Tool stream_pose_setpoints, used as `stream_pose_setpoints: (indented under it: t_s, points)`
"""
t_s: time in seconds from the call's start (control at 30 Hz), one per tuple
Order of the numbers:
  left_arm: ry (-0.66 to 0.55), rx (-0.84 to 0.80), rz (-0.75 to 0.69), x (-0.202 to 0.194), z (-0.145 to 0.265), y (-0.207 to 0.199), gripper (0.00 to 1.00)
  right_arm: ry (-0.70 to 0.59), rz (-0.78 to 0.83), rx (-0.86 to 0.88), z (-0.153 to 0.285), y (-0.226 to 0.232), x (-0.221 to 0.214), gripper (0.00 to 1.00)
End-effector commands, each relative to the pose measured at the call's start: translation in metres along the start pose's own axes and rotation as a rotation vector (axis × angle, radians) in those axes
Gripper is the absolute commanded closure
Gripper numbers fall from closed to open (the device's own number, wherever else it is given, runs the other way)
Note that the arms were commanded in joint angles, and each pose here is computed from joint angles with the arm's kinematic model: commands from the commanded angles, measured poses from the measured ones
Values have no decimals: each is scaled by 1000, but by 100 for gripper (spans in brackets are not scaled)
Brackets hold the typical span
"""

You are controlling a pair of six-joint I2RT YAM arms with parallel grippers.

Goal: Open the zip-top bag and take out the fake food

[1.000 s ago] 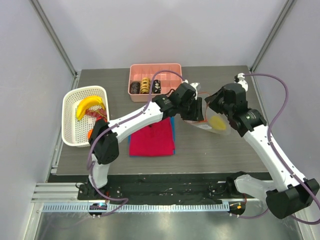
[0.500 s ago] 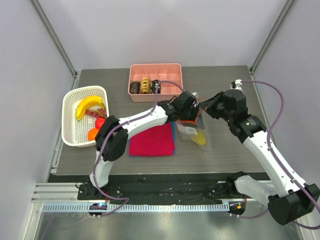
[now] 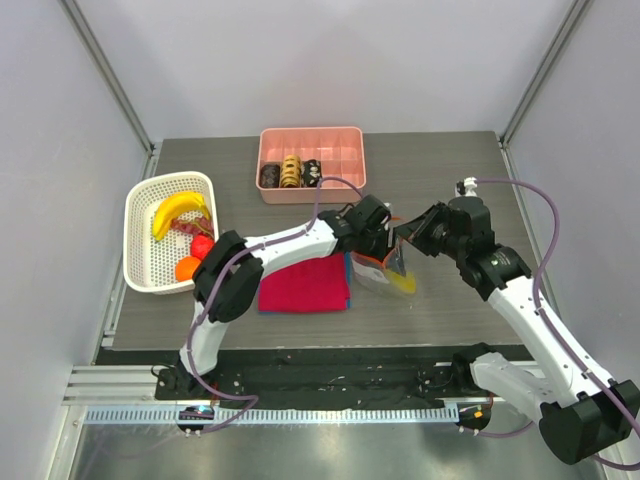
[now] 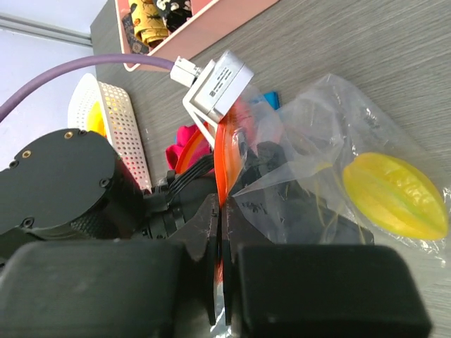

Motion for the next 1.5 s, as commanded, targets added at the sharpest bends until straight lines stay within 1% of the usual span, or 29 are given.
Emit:
stream_pose_setpoints:
  t_s: [0.0,0.07,0.17,0.2,0.3,0.4,0.43,0.63,0.73,0.77,0.83,0.9,0.93,1.0,1.03,1.07,1.1,1.13,1.17,1.23,1.27,1.3,1.33,1.37,1.4,1.43,1.47]
  points:
    - [-2,-14,49,3,-16,-1,28,-5,-9,28,8,4,1,99]
    - [-22,14,53,4,-26,4,25,-10,-15,40,8,6,2,99]
    - [-42,13,58,6,-36,5,25,-15,-28,53,11,10,4,99]
    - [-73,23,63,8,-39,5,24,-11,-38,52,11,9,3,99]
    - [-106,20,83,9,-49,11,25,-5,-54,58,12,8,1,99]
    - [-128,-23,104,8,-55,14,35,9,-63,66,12,8,-1,99]
    - [-135,-62,98,9,-55,9,42,11,-61,66,12,8,-1,99]
    - [-125,-141,127,10,-57,-1,63,17,-58,68,14,9,-1,98]
    - [-113,-143,146,12,-60,-1,67,27,-64,84,15,10,-2,99]
    - [-108,-159,146,11,-59,-2,66,30,-61,88,15,11,-2,99]
    - [-105,-187,136,10,-54,-5,59,35,-61,98,17,12,-3,99]
    - [-111,-220,111,8,-52,-4,56,41,-42,90,17,9,-5,99]
    - [-113,-224,110,7,-50,-4,51,53,-34,80,17,6,-7,98]
    - [-112,-252,120,8,-52,-1,47,115,9,56,14,0,-14,88]
    - [-99,-251,131,8,-56,3,47,133,24,32,14,-2,-15,82]
    - [-83,-255,139,9,-58,5,47,129,39,11,17,-1,-11,66]
    - [-59,-257,133,8,-58,4,47,153,45,-48,21,-7,-12,59]
    - [-51,-253,124,7,-58,5,47,118,55,-106,24,-10,-7,52]
    - [-47,-249,118,7,-58,5,47,88,61,-110,32,-7,1,43]
    - [-45,-243,102,8,-55,4,47,71,70,-149,41,-11,8,37]
    - [-55,-249,91,10,-53,1,47,52,67,-152,47,-8,14,32]
    - [-52,-239,77,11,-51,0,47,61,67,-174,51,-11,15,32]
    - [-39,-218,79,10,-50,0,47,46,47,-220,54,-18,21,32]
    - [-37,-214,71,11,-49,-1,47,22,60,-273,58,-23,27,31]
    - [-32,-211,68,11,-48,-1,47,52,51,-337,58,-33,29,31]
    - [-29,-209,62,11,-47,-2,47,15,37,-441,60,-49,40,32]
    - [-25,-210,63,12,-46,-3,47,4,58,-506,61,-58,43,35]
Point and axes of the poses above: each gripper's point midway between its finger pads, its own z axis back along the fingers, its own y axis along the line the jaws close on, x = y × z, the point moved 10 cm from there along z, back along the fingers, and after that the axes turned 10 degrees about z, right-handed, at the moved point
